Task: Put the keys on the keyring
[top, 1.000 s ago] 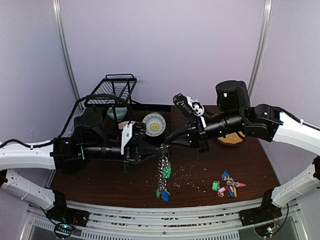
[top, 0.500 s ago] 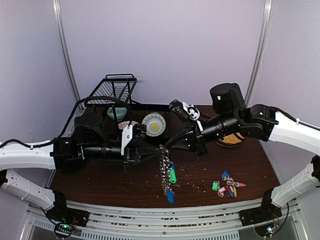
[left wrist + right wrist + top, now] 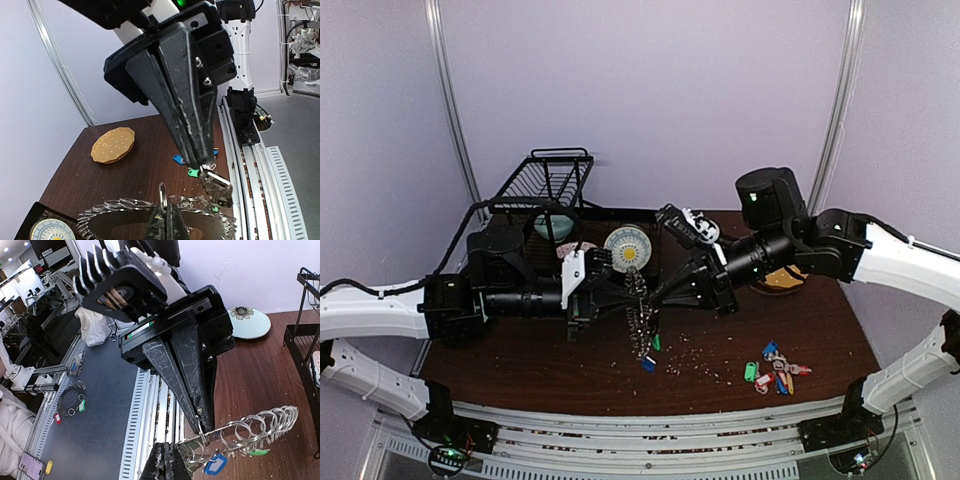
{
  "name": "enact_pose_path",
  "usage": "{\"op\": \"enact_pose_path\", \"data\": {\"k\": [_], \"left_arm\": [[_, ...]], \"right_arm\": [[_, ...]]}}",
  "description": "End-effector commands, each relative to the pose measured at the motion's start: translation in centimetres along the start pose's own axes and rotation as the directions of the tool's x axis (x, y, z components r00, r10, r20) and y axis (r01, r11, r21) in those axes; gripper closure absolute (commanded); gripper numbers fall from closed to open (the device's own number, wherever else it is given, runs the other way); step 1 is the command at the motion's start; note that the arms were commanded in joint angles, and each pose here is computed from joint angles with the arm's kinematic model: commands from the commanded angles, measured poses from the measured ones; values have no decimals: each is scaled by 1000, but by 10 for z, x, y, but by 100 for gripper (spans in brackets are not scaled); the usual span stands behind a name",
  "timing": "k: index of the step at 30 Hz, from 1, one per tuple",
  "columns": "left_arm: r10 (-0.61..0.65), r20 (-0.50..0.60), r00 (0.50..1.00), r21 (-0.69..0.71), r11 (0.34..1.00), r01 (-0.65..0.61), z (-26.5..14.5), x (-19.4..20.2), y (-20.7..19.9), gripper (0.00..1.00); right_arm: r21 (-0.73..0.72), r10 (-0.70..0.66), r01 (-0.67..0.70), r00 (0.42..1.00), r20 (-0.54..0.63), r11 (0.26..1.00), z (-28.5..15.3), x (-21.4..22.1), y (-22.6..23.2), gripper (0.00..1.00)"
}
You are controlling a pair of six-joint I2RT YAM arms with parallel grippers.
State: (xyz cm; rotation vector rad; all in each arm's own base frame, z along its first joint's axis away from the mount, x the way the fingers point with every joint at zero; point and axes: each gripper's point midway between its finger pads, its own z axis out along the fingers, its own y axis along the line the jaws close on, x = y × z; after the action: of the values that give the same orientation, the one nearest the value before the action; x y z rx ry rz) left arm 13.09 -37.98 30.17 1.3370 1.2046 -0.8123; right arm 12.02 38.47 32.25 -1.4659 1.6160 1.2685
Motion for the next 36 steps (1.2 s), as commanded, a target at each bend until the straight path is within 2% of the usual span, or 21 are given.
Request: {"op": "enact_pose_path", "data": {"k": [1,4,21,29,36], "left_arm": [[46,81,996,-32,999,-44,-6,-25,8,100],[54,74,996,-38,998,-51,-6,-21,8,100],[99,101,990,-30,995,-97,-12,-21,2,100],[97,98,990,-35,995,-94,-12,-21,3,100],[97,101,990,-29,995,-95,-12,-21,2,100]], "right_arm": [[20,-34,32,995,91,999,-3,-19,-1,100],[45,-45,40,991,129,998,-4,-24,-4,100],[117,13,-24,996,91,993,1,-10,-26,100],[-31,17,-15,998,67,999,7,-4,-5,100],[40,17,-20,997,75,999,9,-6,-19,100]]}}
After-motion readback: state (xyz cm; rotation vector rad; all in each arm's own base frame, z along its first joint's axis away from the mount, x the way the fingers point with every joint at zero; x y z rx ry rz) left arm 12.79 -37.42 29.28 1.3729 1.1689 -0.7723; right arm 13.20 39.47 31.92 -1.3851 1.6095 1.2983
